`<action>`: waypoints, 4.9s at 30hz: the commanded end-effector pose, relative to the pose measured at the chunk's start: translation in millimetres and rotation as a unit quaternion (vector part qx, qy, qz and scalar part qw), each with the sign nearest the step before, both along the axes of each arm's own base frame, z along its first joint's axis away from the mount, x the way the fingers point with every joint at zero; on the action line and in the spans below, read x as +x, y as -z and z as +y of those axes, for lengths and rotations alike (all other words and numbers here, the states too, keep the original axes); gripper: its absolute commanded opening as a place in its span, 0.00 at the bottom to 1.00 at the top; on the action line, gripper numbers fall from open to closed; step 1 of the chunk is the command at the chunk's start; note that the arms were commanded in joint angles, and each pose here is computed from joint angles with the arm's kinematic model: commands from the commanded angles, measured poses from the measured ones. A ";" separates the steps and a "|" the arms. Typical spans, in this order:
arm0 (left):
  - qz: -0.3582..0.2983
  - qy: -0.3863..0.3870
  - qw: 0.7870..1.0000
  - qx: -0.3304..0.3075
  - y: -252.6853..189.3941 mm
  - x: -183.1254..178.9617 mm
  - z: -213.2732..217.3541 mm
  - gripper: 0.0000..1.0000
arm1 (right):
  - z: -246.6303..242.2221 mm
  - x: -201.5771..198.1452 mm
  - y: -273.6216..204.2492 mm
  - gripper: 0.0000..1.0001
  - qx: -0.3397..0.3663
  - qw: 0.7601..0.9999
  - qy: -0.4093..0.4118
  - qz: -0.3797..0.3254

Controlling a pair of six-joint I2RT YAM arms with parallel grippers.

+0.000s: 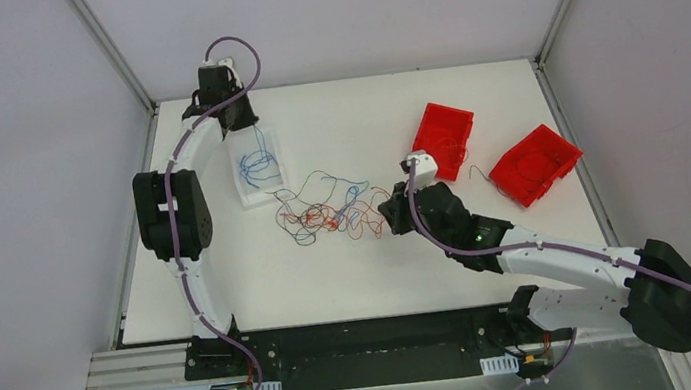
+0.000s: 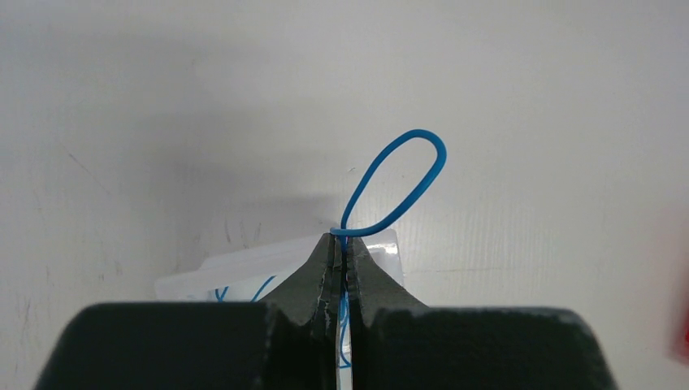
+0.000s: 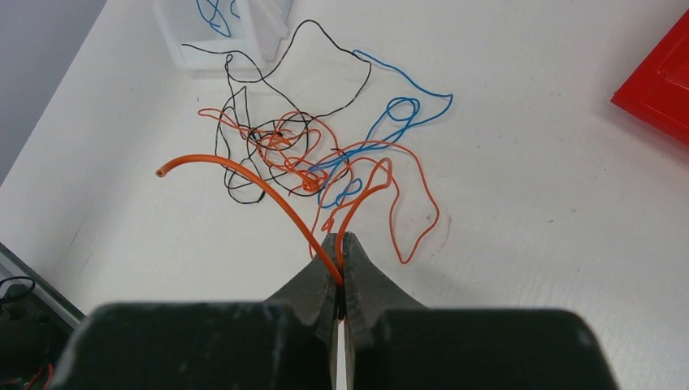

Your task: Untangle the cables

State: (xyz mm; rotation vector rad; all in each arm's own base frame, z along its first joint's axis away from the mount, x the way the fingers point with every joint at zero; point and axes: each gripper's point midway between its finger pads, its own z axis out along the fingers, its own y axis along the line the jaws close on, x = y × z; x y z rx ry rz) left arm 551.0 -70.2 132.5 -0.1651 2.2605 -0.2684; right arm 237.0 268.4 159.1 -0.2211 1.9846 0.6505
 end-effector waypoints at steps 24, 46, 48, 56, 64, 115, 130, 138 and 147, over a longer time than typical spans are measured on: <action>-0.041 0.000 0.999 -0.035 37.4 -52.0 -10.8 0.12 | 9.4 11.4 -12.8 0.00 0.006 1.000 -0.001 -0.016; -0.110 0.045 0.990 -0.080 -92.0 -109.7 -48.0 0.99 | -6.8 -15.0 13.2 0.00 -0.040 0.994 -0.006 0.105; -0.110 0.047 0.990 -0.079 -98.1 -120.7 -48.2 0.99 | -9.4 -18.7 16.9 0.00 -0.043 0.992 -0.004 0.117; -0.081 -0.062 0.985 -0.139 -106.5 -185.0 -28.4 0.99 | -10.6 -36.6 22.9 0.01 -0.040 0.985 -0.022 0.165; 0.018 0.040 0.974 -0.223 -73.7 -262.5 -70.8 0.99 | -10.1 -49.3 -0.9 0.03 -0.019 0.983 -0.041 0.177; 0.219 0.115 0.964 -0.096 69.0 -316.8 -161.6 0.89 | -90.8 -50.6 106.9 0.87 -0.168 0.935 0.113 0.291; 0.195 0.113 0.967 -0.121 81.6 -295.3 -178.2 0.39 | -91.9 -39.0 144.0 0.35 -0.223 0.911 0.138 0.317; 0.142 0.066 0.977 -0.142 51.3 -272.4 -122.6 0.00 | -145.6 1.4 94.9 0.00 -0.157 0.919 0.240 0.271; 0.094 0.042 0.987 -0.127 7.3 -266.7 -83.9 0.00 | -188.2 17.3 22.4 0.01 -0.042 0.932 0.280 0.226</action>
